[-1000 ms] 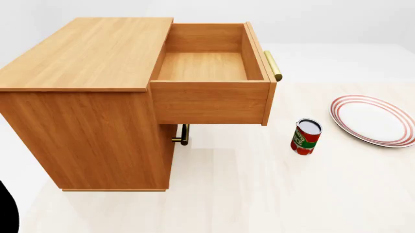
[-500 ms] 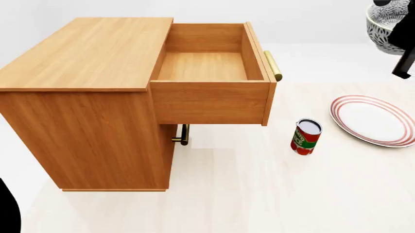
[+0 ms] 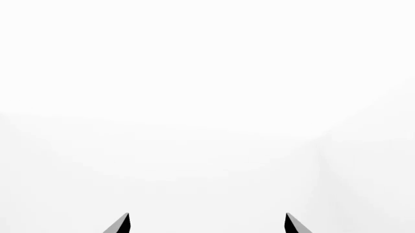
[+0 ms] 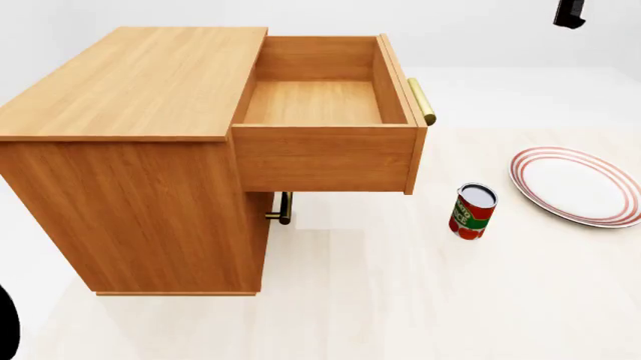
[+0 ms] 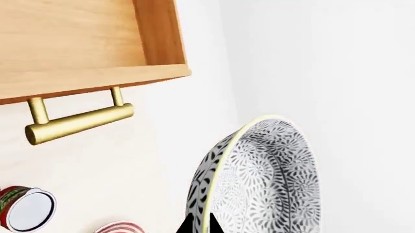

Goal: Put the bowl in the top drawer of the cabinet.

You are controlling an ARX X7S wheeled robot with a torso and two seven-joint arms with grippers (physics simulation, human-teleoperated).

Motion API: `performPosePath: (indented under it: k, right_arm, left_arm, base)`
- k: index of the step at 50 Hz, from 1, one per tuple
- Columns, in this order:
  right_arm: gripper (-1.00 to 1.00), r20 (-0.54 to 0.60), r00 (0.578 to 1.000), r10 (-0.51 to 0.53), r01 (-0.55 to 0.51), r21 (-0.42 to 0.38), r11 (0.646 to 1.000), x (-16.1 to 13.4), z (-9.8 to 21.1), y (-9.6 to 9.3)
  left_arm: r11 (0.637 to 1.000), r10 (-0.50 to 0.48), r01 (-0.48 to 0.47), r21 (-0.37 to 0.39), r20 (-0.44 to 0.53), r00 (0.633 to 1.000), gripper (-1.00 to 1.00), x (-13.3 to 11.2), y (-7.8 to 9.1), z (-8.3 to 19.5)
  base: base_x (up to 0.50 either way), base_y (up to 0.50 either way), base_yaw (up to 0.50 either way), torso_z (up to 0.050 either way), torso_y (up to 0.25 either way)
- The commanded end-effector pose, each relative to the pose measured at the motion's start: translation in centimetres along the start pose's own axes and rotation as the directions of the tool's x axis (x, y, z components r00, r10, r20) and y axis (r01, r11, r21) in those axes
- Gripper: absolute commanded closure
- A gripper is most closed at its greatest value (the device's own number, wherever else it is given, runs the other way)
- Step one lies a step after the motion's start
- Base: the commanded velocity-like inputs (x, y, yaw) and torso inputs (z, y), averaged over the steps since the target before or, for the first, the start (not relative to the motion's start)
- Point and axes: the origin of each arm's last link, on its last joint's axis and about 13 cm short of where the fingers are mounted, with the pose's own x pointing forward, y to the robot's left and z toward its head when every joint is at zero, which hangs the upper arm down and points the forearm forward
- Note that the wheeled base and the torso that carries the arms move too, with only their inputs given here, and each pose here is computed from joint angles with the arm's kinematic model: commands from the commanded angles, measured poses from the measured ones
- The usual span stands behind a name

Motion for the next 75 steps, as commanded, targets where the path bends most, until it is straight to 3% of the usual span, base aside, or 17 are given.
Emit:
performPosePath:
  k: [1,9,25,40,75]
  right_arm:
    - [1.00,0.147,0.989,0.019,-0.006,-0.088,0.996,1.1,3.7,-0.4]
    - [1.00,0.192,0.981,0.040,-0.010,-0.155,0.988,1.7,6.0,-0.3]
    - [1.00,0.333,0.938,0.099,-0.025,-0.221,0.975,3.1,10.4,0.4]
    - [1.00,0.398,0.903,0.161,-0.057,-0.259,0.964,3.8,12.9,1.0]
    - [1.00,0.353,0.907,0.232,-0.146,-0.253,0.956,5.1,13.0,1.9]
  left_arm:
    - [1.000,-0.002,0.002,0.003,0.016,1.000,-1.00,-0.3,-0.6,2.7]
    - [1.000,0.003,-0.004,0.015,0.027,1.000,-1.00,-0.5,-0.6,4.1]
    - [1.000,0.021,-0.023,0.017,0.060,0.998,-1.00,-1.2,-0.1,5.2]
    - [1.000,0.022,-0.024,0.020,0.102,0.995,-1.00,-1.8,0.1,6.4]
    - [0.999,0.025,-0.030,0.033,0.143,0.989,-1.00,-2.6,0.4,6.6]
  base:
    - [0.00,0.00,0.00,0.000,0.000]
    - [0.00,0.00,0.00,0.000,0.000]
    - [0.00,0.00,0.00,0.000,0.000]
    - [0.00,0.00,0.00,0.000,0.001]
    - [0.00,0.00,0.00,0.000,-0.053]
